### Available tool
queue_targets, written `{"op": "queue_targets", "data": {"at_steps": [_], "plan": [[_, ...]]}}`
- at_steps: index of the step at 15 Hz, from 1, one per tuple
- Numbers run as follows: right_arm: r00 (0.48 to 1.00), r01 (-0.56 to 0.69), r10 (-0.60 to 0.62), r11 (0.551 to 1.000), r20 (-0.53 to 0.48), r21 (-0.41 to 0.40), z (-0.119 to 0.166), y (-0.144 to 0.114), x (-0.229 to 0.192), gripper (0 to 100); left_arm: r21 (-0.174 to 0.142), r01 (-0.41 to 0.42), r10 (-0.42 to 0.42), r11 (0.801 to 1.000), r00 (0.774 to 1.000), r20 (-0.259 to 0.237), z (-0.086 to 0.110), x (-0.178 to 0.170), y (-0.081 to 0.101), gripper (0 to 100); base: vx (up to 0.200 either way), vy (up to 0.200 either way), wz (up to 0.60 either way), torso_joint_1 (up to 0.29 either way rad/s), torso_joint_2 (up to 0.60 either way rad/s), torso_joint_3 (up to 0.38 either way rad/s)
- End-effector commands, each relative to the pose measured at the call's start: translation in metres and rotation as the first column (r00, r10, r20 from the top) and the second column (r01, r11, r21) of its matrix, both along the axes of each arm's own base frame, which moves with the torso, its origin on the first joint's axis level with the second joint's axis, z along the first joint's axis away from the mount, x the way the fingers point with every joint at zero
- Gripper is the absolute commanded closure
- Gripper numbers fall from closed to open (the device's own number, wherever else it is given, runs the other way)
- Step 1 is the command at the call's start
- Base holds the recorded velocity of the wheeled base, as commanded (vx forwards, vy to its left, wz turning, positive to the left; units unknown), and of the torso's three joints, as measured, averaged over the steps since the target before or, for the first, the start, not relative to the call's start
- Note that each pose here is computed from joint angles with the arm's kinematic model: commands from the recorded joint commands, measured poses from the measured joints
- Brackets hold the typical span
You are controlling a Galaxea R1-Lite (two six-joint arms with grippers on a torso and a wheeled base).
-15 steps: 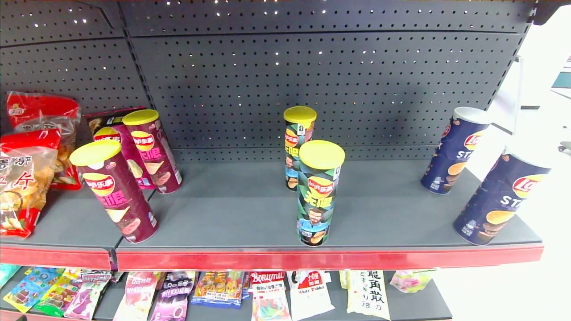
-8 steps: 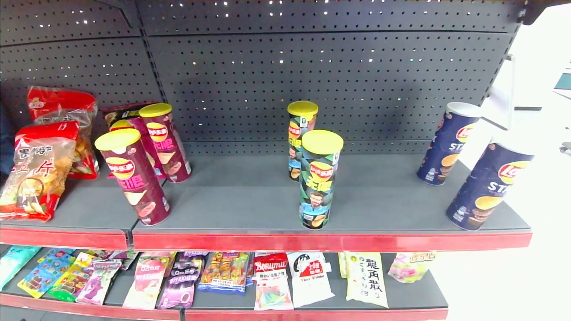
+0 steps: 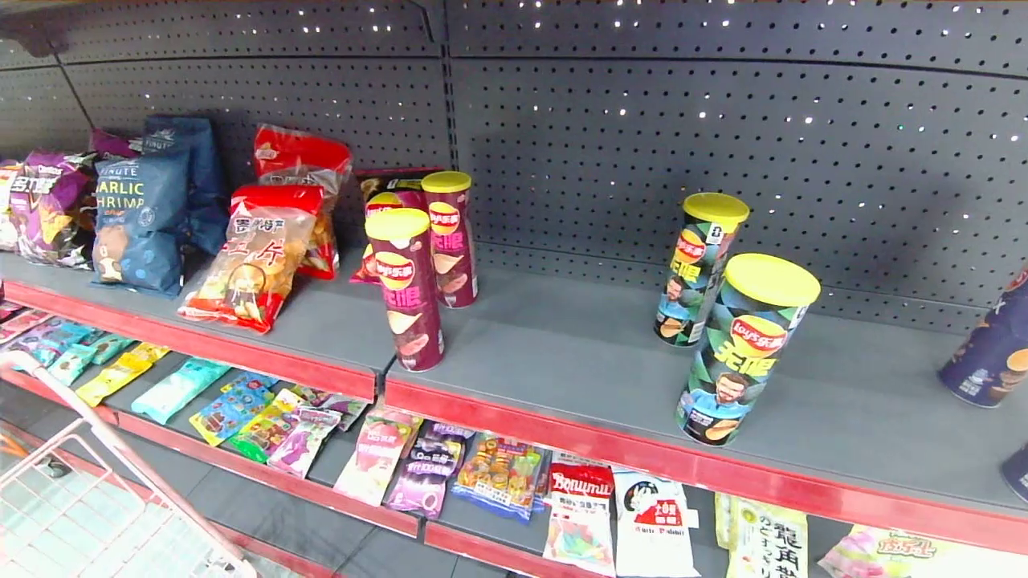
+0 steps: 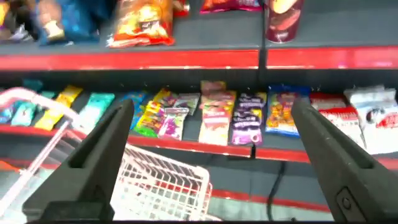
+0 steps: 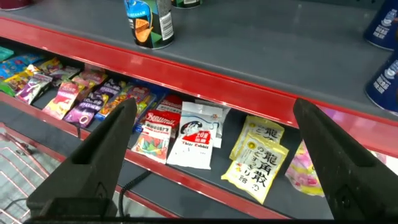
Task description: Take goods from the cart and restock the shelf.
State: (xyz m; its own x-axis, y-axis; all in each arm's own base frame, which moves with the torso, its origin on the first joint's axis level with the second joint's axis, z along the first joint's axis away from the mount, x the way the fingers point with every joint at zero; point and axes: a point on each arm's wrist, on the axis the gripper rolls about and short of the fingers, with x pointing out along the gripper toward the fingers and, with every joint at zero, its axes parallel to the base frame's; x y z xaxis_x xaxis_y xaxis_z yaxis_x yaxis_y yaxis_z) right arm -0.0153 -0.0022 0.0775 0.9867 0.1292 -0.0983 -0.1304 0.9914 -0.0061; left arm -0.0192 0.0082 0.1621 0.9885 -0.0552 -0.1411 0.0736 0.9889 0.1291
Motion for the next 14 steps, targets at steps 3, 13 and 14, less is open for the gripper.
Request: {"op": "queue_targets", "data": {"at_steps": [3, 13, 14], "plan": [[1.000, 0.001, -0.001, 1.000, -0.001, 0.001, 0.000, 0.000, 0.000, 0, -0.047, -0.215, 0.214, 0.976, 0.977, -0.022, -0.011, -0.010, -0.003, 0, 0.000, 0.000, 0.00, 0.000, 0.00, 0.000], [1.000, -0.008, 0.008, 1.000, -0.005, -0.006, 0.000, 0.000, 0.000, 0, -0.177, -0.037, 0.061, 0.983, 0.990, 0.129, -0.086, -0.004, -0.009, 0, 0.000, 0.000, 0.00, 0.000, 0.00, 0.000], [0.999, -0.034, 0.034, 0.999, -0.004, -0.006, 0.000, 0.000, 0.000, 0, -0.146, -0.031, 0.050, 0.989, 0.990, 0.130, -0.086, -0.004, -0.009, 0, 0.000, 0.000, 0.00, 0.000, 0.00, 0.000]]}}
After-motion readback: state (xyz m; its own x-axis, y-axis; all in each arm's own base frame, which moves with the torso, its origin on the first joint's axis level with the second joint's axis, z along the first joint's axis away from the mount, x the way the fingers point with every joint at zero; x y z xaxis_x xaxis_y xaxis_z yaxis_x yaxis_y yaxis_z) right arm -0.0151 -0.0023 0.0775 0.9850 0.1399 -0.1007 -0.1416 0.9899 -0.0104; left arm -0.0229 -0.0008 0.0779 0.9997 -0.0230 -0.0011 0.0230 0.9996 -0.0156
